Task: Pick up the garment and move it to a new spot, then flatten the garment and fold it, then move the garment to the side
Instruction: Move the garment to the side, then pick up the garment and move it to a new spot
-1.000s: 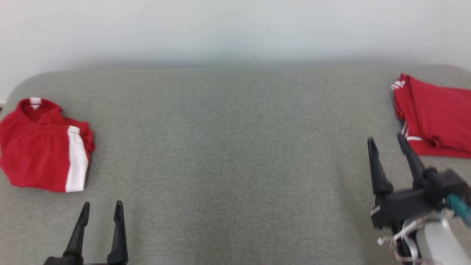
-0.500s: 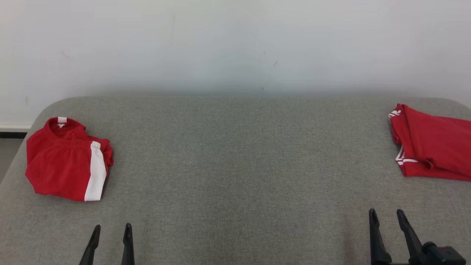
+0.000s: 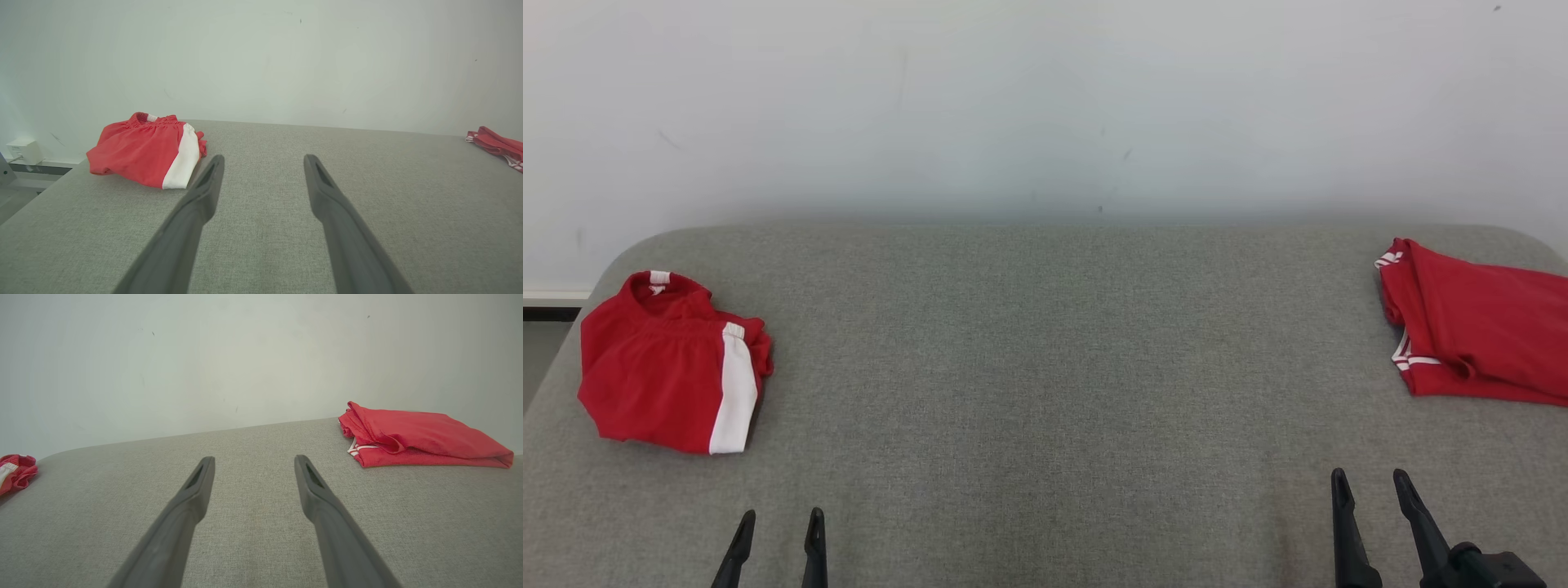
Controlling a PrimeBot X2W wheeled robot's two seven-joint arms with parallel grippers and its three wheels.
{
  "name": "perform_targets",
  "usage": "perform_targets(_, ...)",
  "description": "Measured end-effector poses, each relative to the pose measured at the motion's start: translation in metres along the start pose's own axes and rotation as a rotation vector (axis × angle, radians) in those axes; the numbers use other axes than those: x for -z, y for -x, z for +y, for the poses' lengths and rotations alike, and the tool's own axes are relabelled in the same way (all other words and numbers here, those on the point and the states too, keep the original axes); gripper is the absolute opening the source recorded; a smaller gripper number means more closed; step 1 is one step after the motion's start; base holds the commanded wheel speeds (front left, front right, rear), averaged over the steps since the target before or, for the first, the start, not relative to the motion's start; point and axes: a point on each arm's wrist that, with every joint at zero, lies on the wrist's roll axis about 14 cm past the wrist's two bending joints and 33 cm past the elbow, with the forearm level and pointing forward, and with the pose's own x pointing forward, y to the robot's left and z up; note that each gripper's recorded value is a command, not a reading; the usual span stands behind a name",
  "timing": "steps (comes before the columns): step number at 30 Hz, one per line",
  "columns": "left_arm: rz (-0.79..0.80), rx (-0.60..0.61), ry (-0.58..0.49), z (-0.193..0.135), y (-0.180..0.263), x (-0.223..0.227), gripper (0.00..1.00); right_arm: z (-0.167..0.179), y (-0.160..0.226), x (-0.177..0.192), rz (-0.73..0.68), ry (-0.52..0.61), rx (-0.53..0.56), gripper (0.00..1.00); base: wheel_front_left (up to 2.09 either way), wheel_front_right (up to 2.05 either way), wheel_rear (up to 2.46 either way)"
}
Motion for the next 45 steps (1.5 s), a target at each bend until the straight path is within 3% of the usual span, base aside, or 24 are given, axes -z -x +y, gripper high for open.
perform_targets(7, -0.001, -0.002, -0.004, 0.001, 0.001, -0.001, 1.0, 0.003, 0.0, 0.002, 0.006, -0.002, -0.007, 1.0, 0.0, 0.0, 0.0)
perform_targets(15, -0.029, -0.071, -0.023, 0.025, 0.007, -0.011, 1.0, 0.022, -0.01, 0.008, 0.024, -0.012, -0.067, 1.0, 0.0, 0.0, 0.0)
perform_targets(36, -0.056, -0.5, -0.091, 0.136, 0.116, -0.03, 1.0, 0.15, -0.048, 0.038, 0.12, -0.044, -0.443, 1.0, 0.0, 0.0, 0.0)
perform_targets(45, -0.052, -0.616, -0.107, 0.154, 0.145, -0.034, 1.0, 0.184, -0.056, 0.05, 0.151, -0.054, -0.533, 1.0, 0.0, 0.0, 0.0)
